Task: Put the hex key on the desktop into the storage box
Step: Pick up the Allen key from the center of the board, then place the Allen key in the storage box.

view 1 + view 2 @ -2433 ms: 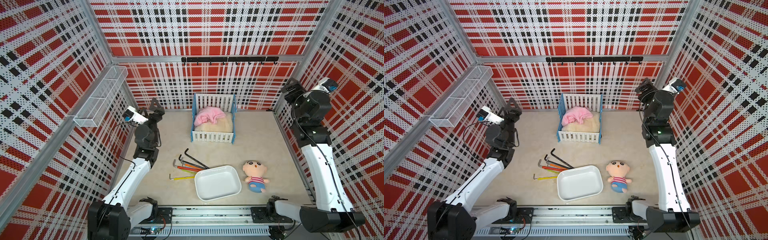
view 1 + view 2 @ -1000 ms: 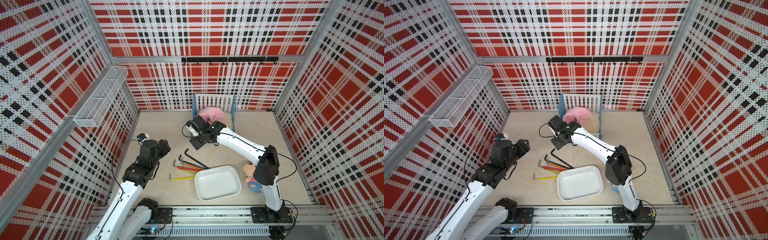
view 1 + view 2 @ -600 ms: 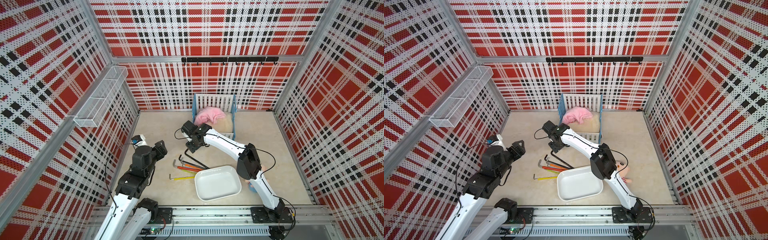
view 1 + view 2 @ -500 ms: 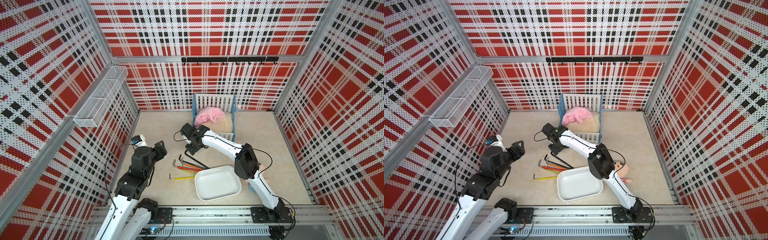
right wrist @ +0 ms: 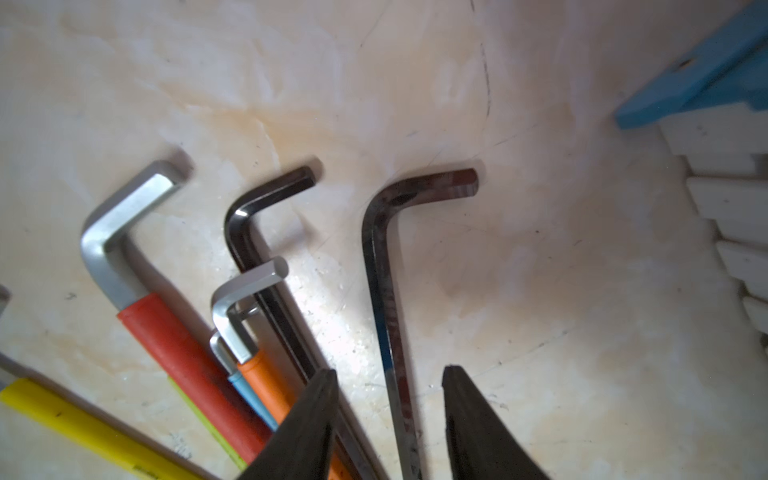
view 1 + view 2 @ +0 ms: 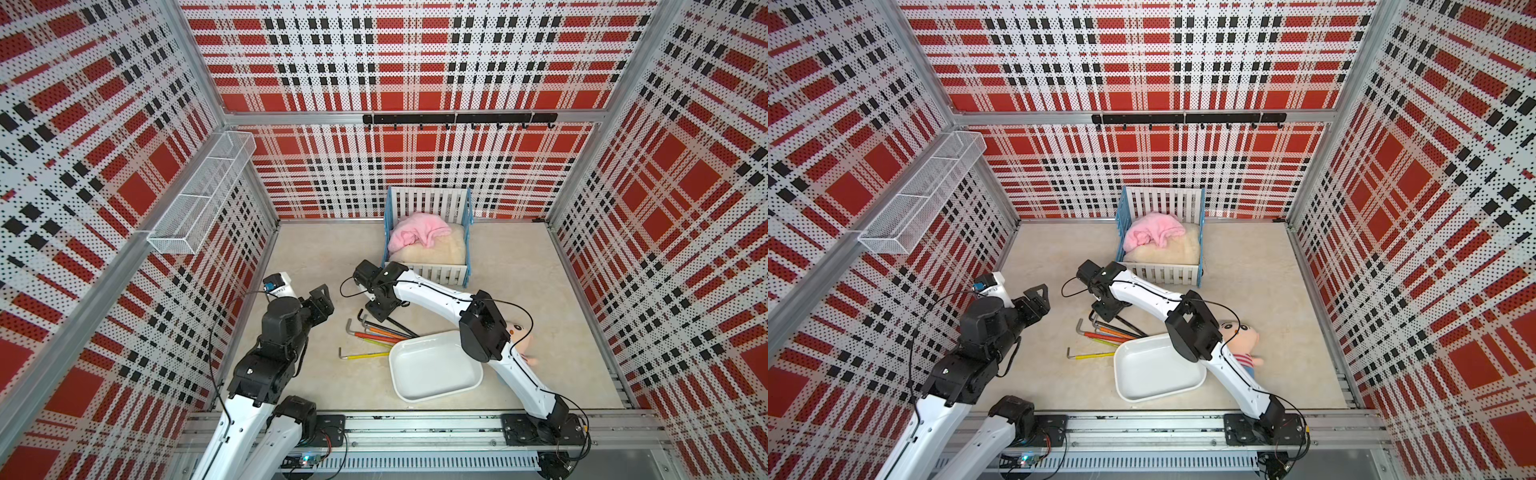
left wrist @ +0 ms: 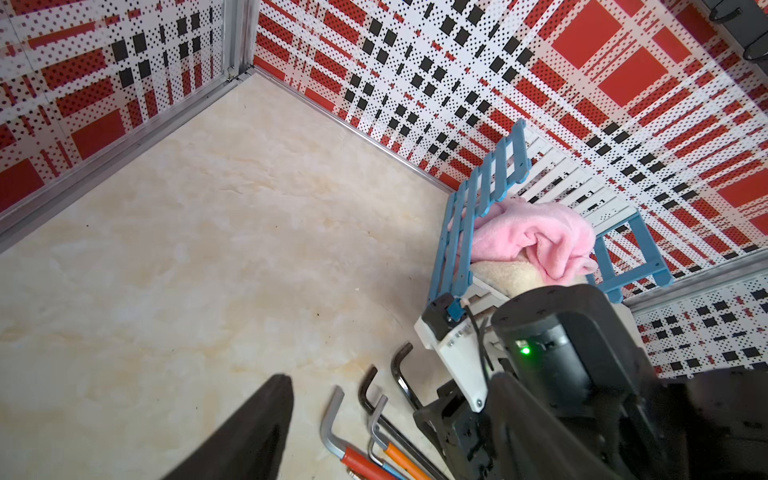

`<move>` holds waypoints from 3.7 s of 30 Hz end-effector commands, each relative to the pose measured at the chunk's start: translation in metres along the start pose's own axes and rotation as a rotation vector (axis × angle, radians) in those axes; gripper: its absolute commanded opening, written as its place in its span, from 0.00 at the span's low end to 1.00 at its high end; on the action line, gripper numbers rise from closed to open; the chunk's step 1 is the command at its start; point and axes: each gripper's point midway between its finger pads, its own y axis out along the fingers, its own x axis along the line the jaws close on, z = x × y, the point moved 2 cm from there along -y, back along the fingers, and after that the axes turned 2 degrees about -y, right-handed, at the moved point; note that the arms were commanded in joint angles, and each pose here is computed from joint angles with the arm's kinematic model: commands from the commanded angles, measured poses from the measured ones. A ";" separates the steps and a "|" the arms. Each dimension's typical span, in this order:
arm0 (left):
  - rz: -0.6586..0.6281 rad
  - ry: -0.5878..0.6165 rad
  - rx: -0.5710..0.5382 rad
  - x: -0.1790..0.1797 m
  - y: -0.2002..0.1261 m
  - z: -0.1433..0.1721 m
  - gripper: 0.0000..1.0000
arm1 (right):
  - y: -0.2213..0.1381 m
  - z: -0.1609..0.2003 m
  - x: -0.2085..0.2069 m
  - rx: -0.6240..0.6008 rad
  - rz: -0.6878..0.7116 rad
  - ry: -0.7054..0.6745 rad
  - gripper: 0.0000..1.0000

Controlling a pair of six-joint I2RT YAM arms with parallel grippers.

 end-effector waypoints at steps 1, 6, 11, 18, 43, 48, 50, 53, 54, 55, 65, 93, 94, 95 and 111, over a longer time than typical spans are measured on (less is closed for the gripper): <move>-0.006 0.013 0.009 0.003 0.002 0.004 0.79 | 0.016 0.005 0.003 0.028 0.013 -0.021 0.42; -0.005 0.010 0.004 0.003 0.001 0.003 0.80 | 0.026 0.012 0.001 0.059 0.035 -0.015 0.39; -0.003 0.008 0.003 0.002 0.001 0.003 0.80 | 0.036 0.018 0.002 0.088 0.031 -0.014 0.37; -0.005 0.007 0.006 0.003 0.002 0.003 0.80 | 0.048 0.019 0.003 0.107 0.030 -0.018 0.34; -0.014 0.013 0.025 0.003 0.005 0.006 0.80 | 0.007 -0.025 -0.030 -0.102 0.241 -0.061 0.00; -0.017 0.012 0.024 0.004 0.005 0.006 0.80 | -0.020 -0.040 -0.037 -0.178 0.275 -0.056 0.00; -0.017 0.011 0.023 0.004 0.005 0.006 0.80 | -0.030 -0.045 -0.040 -0.203 0.280 -0.053 0.00; -0.015 0.012 0.022 0.004 0.005 0.006 0.80 | -0.040 -0.047 -0.043 -0.223 0.283 -0.049 0.00; -0.016 0.012 0.023 0.004 0.005 0.006 0.80 | -0.044 -0.048 -0.045 -0.229 0.286 -0.048 0.00; -0.015 0.013 0.023 0.004 0.005 0.006 0.80 | -0.045 -0.048 -0.046 -0.231 0.286 -0.050 0.00; -0.017 0.014 0.027 0.004 0.006 0.007 0.80 | -0.093 -0.054 -0.061 -0.326 0.315 -0.064 0.00; -0.036 0.003 0.006 0.010 0.006 0.002 0.80 | -0.210 0.049 0.004 -0.606 0.149 -0.355 0.00; -0.035 0.001 0.003 0.010 0.005 0.001 0.80 | -0.209 0.055 0.010 -0.612 0.145 -0.383 0.00; -0.034 0.002 0.003 0.010 0.005 0.002 0.80 | -0.206 0.062 0.016 -0.613 0.141 -0.411 0.00; -0.031 -0.013 -0.030 0.010 -0.002 -0.004 0.79 | -0.133 0.128 0.054 -0.419 0.105 -0.775 0.00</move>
